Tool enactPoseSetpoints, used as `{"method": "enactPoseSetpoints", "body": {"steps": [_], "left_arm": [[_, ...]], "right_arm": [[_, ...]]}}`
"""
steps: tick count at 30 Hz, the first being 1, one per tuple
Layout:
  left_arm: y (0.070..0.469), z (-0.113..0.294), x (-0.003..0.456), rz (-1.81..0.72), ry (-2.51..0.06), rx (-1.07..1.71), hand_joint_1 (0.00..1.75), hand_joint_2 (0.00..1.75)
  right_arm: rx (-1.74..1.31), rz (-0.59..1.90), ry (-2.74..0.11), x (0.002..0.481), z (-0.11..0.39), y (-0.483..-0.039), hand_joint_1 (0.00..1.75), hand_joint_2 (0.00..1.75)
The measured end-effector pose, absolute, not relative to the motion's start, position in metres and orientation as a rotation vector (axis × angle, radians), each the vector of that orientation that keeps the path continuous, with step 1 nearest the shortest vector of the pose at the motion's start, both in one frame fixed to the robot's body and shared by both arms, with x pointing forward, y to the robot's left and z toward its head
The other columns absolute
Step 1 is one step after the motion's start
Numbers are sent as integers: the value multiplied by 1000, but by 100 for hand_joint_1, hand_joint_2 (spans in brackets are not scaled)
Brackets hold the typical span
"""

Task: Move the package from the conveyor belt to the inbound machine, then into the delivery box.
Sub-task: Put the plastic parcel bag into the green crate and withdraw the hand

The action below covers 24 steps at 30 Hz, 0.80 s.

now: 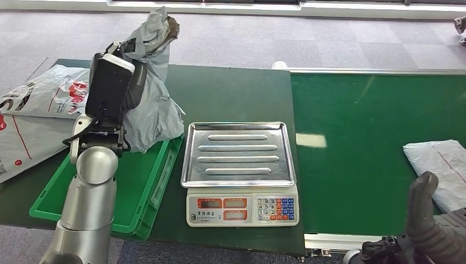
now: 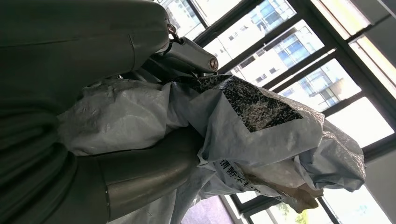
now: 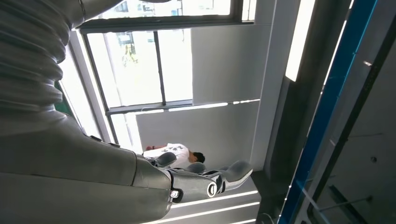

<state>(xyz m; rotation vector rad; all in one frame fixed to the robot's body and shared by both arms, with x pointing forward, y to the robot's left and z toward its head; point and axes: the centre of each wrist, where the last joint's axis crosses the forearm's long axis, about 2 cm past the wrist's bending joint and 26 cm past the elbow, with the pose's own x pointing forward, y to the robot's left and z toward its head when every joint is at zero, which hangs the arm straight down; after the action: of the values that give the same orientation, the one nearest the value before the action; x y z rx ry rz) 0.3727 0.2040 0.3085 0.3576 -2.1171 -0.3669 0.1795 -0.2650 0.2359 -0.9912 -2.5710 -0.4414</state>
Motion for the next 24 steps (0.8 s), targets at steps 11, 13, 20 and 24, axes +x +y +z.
{"method": "enactPoseSetpoints", "body": {"steps": [11,13,20,24], "left_arm": [[252,279,366,-292,-2050,385,103,175],[255,276,365,-290,-2041,391,54,175],[261,270,363,-290,-2022,398,0,175],[261,263,362,-310,-2001,390,0,175]], "right_arm": [[-982,-447,-2534,174,229,-267,0,175],[-981,-446,-2531,174,228,-267,0,175],[-982,-442,-2522,173,226,-268,0,175],[-977,-440,-2510,172,224,-268,0,175]]}}
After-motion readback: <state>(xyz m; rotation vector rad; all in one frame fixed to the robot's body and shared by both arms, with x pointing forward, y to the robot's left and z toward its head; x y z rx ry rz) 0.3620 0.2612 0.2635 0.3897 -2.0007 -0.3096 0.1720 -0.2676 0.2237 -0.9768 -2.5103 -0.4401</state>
